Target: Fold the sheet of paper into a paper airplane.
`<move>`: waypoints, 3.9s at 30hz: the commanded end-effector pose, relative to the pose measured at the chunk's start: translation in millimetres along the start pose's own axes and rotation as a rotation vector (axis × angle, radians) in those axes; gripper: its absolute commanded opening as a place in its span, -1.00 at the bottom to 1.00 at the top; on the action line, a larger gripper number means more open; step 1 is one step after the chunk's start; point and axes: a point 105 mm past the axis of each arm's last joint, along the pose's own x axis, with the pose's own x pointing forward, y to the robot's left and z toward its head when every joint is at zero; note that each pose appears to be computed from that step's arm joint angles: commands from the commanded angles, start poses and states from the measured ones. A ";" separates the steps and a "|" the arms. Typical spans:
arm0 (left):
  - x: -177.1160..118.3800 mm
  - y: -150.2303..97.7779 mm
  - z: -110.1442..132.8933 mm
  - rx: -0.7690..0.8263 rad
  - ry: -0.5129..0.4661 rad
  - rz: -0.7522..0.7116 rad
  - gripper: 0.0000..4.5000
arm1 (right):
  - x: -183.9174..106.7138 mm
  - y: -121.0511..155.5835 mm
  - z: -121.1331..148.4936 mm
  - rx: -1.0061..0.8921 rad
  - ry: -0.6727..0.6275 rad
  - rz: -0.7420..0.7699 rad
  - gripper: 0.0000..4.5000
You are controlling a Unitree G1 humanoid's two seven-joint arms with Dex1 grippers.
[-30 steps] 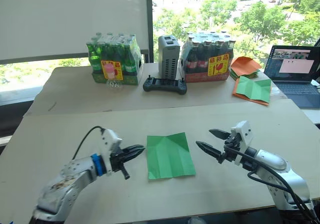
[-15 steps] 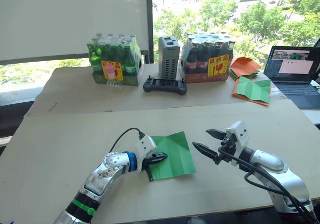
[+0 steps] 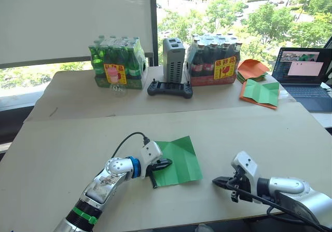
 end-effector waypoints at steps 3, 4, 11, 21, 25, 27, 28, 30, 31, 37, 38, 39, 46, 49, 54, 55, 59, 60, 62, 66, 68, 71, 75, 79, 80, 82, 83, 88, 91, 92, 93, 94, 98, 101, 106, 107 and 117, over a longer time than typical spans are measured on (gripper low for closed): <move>-3.6 -6.1 -26.1 -0.058 0.099 -0.011 -1.00 | 15.9 17.9 -0.1 0.018 -0.011 0.007 -0.99; -5.1 -6.4 -26.2 -0.057 0.101 -0.012 -1.00 | 20.0 12.5 0.8 0.019 -0.020 -0.039 -0.99; -22.1 -0.4 -30.0 -0.055 0.134 -0.001 -1.00 | 38.2 9.1 5.5 0.038 -0.087 -0.128 -0.99; -24.4 -5.9 -36.0 -0.052 0.172 -0.031 -1.00 | 42.4 -5.9 12.5 0.092 -0.177 -0.226 -0.99; -23.5 -6.9 -36.1 -0.048 0.175 -0.038 -1.00 | 41.3 -3.7 23.7 0.109 -0.262 -0.200 -0.99; -23.4 -7.7 -36.0 -0.048 0.174 -0.042 -1.00 | 42.8 -2.9 31.3 0.121 -0.315 -0.187 -0.99; -23.4 -7.9 -36.0 -0.046 0.175 -0.044 -1.00 | 43.1 -5.0 35.9 0.137 -0.346 -0.192 -0.99; -23.3 -7.4 -35.1 -0.045 0.174 -0.044 -1.00 | 44.2 -8.4 44.9 0.160 -0.404 -0.196 -0.99; -23.2 -6.9 -34.6 -0.044 0.174 -0.043 -1.00 | 44.7 -10.8 49.4 0.158 -0.429 -0.201 -0.99; -23.4 -5.4 -34.0 -0.040 0.175 -0.042 -1.00 | 48.6 -6.8 77.7 0.158 -0.571 -0.125 -0.99; -23.5 -5.4 -34.0 -0.040 0.175 -0.042 -1.00 | 50.7 -1.1 82.7 0.151 -0.583 -0.087 -0.99; -23.6 -5.1 -34.0 -0.040 0.176 -0.042 -1.00 | 53.0 6.1 86.7 0.140 -0.585 -0.044 -0.99; -27.8 0.1 -32.4 -0.039 0.177 -0.025 -1.00 | 84.3 37.0 88.7 0.056 -0.461 0.119 -0.99; -36.2 7.2 -28.4 -0.039 0.169 0.006 -1.00 | 99.9 30.0 79.3 0.050 -0.387 0.080 -0.99; -60.9 18.7 -10.7 -0.068 0.120 0.069 -1.00 | 110.1 25.9 67.4 0.036 -0.316 0.061 -0.99; -70.0 17.9 -4.4 -0.074 0.103 0.066 -1.00 | 111.7 26.4 64.3 0.040 -0.298 0.066 -0.99; -82.2 11.0 21.9 -0.128 -0.011 0.024 -1.00 | 115.4 26.6 59.2 0.040 -0.267 0.071 -0.99; -81.7 8.3 28.1 -0.147 -0.046 0.004 -1.00 | 115.9 26.3 59.0 0.038 -0.265 0.070 -0.99; -78.9 4.3 34.4 -0.190 -0.093 -0.024 -1.00 | 116.7 26.1 58.6 0.037 -0.262 0.071 -0.99; -66.1 5.5 25.3 -0.247 -0.099 -0.030 -1.00 | 117.0 25.2 59.0 0.029 -0.255 0.065 -0.99; -59.3 6.7 7.8 -0.235 -0.035 -0.015 -1.00 | 116.4 25.9 60.5 0.026 -0.259 0.065 -0.99; -49.5 9.7 -16.0 -0.228 0.035 0.014 -1.00 | 111.5 25.8 64.8 0.012 -0.271 0.060 -0.99; -41.2 5.4 -28.7 -0.174 0.088 -0.001 -1.00 | 104.2 23.8 73.0 -0.026 -0.277 0.063 -0.99; -37.0 -2.0 -34.4 -0.162 0.107 -0.026 -1.00 | 100.5 17.2 78.7 -0.080 -0.252 0.084 -0.99; -36.9 -3.8 -34.9 -0.161 0.109 -0.032 -1.00 | 100.6 15.7 77.8 -0.092 -0.239 0.093 -0.99; -37.5 -7.4 -35.3 -0.155 0.113 -0.045 -1.00 | 101.5 9.2 74.0 -0.108 -0.205 0.096 -0.99; -37.8 -8.8 -35.5 -0.151 0.117 -0.050 -1.00 | 101.7 6.5 71.8 -0.113 -0.190 0.095 -0.99; -40.9 -13.4 -33.7 -0.148 0.115 -0.053 -1.00 | 104.3 -2.8 63.7 -0.111 -0.144 0.102 -0.99; -41.7 -15.4 -32.0 -0.146 0.113 -0.049 -1.00 | 107.3 -9.4 66.4 -0.111 -0.147 0.087 -0.99; -41.9 -16.3 -31.8 -0.145 0.113 -0.050 -1.00 | 108.6 -12.2 67.9 -0.110 -0.150 0.080 -0.99; -42.2 -17.0 -31.7 -0.144 0.116 -0.048 -1.00 | 110.1 -15.5 69.2 -0.110 -0.150 0.073 -0.99; -42.3 -17.6 -31.6 -0.142 0.118 -0.048 -1.00 | 111.3 -17.7 70.1 -0.111 -0.151 0.069 -0.99; -42.5 -19.9 -30.2 -0.145 0.115 -0.046 -1.00 | 115.9 -23.8 74.6 -0.125 -0.154 0.072 -0.99; -42.1 -20.7 -29.7 -0.143 0.118 -0.046 -1.00 | 121.0 -26.0 84.1 -0.137 -0.170 0.078 -0.99; -41.8 -20.6 -28.7 -0.143 0.118 -0.042 -1.00 | 130.4 -29.6 95.0 -0.155 -0.182 0.078 -0.99; -41.7 -20.5 -28.5 -0.143 0.118 -0.041 -1.00 | 132.4 -29.8 97.5 -0.156 -0.186 0.079 -0.99; -41.9 -19.6 -27.7 -0.138 0.122 -0.032 -1.00 | 149.0 -34.2 115.5 -0.172 -0.206 0.071 -0.99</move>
